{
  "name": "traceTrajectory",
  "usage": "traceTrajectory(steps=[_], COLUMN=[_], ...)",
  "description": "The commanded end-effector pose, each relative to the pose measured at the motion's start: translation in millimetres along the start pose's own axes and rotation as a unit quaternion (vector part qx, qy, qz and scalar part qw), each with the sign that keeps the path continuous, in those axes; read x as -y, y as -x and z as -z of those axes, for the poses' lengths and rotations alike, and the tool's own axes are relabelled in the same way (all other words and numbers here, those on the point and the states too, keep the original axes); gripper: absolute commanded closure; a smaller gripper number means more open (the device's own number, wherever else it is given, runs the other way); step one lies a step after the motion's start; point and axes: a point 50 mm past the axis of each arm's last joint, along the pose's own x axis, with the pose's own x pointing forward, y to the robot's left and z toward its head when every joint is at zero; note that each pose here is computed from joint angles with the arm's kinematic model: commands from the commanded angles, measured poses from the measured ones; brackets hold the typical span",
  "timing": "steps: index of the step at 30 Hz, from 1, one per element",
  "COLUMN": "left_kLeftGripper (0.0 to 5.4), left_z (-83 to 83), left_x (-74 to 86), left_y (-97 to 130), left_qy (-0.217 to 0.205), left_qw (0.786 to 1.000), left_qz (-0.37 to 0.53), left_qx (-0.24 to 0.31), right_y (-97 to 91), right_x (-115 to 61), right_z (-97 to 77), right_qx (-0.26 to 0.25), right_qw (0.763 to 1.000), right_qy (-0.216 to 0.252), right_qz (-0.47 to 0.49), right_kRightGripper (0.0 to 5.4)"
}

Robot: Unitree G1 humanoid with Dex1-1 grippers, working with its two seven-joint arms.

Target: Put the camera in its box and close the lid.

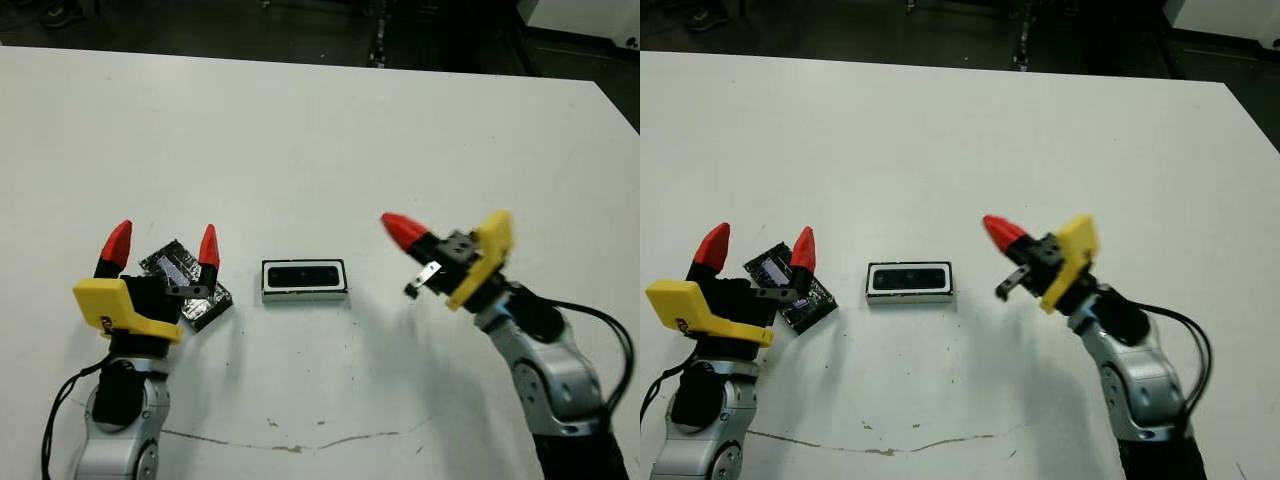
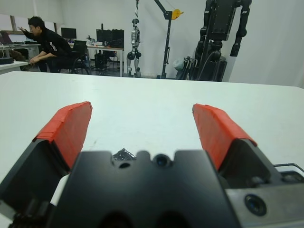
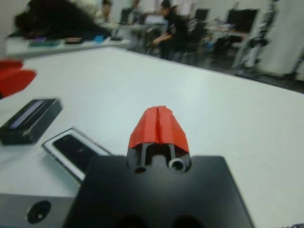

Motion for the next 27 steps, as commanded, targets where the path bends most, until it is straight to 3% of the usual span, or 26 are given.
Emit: traceTrajectory(steps=[1,7,10,11,15,19,22,27], left_kLeftGripper=[0.00,0.00,0.00,0.00,0.00,0.00,0.00,0.00], left_z=[-11.0,-39.3,-57.5,-65.7,-93.6,-108.4,-113.0,-112.5], left_x=[-6.6,-28.1,-40.5,-44.4,-58.0,-66.9,-57.9,-35.2], left_y=[-5.9,-29.9,-45.2,-51.5,-78.2,-105.9,-118.0,-123.7], left_qy=[-0.027,-0.102,-0.155,-0.178,-0.266,-0.336,-0.398,-0.455], left_qw=[0.999,0.988,0.967,0.951,0.867,0.764,0.679,0.576], left_qz=[0.010,0.078,0.196,0.250,0.418,0.531,0.582,0.631], left_qx=[0.030,0.080,0.050,0.028,-0.049,-0.149,-0.204,-0.253], right_y=[12.6,24.7,26.4,26.3,25.2,24.6,23.9,20.3], right_x=[4.9,7.7,6.4,5.7,3.1,1.6,1.5,0.6], right_z=[-0.7,5.1,9.1,10.0,11.8,12.9,13.8,14.4], right_qx=[0.009,0.007,0.003,0.003,-0.001,-0.005,-0.005,-0.003], right_qw=[0.999,0.997,0.996,0.996,0.996,0.996,0.996,0.996], right_qy=[-0.015,-0.044,-0.039,-0.037,-0.032,-0.033,-0.033,-0.037], right_qz=[0.033,0.070,0.081,0.081,0.082,0.083,0.083,0.080], right_kRightGripper=[5.39,5.39,5.39,5.39,5.39,5.39,5.39,5.39])
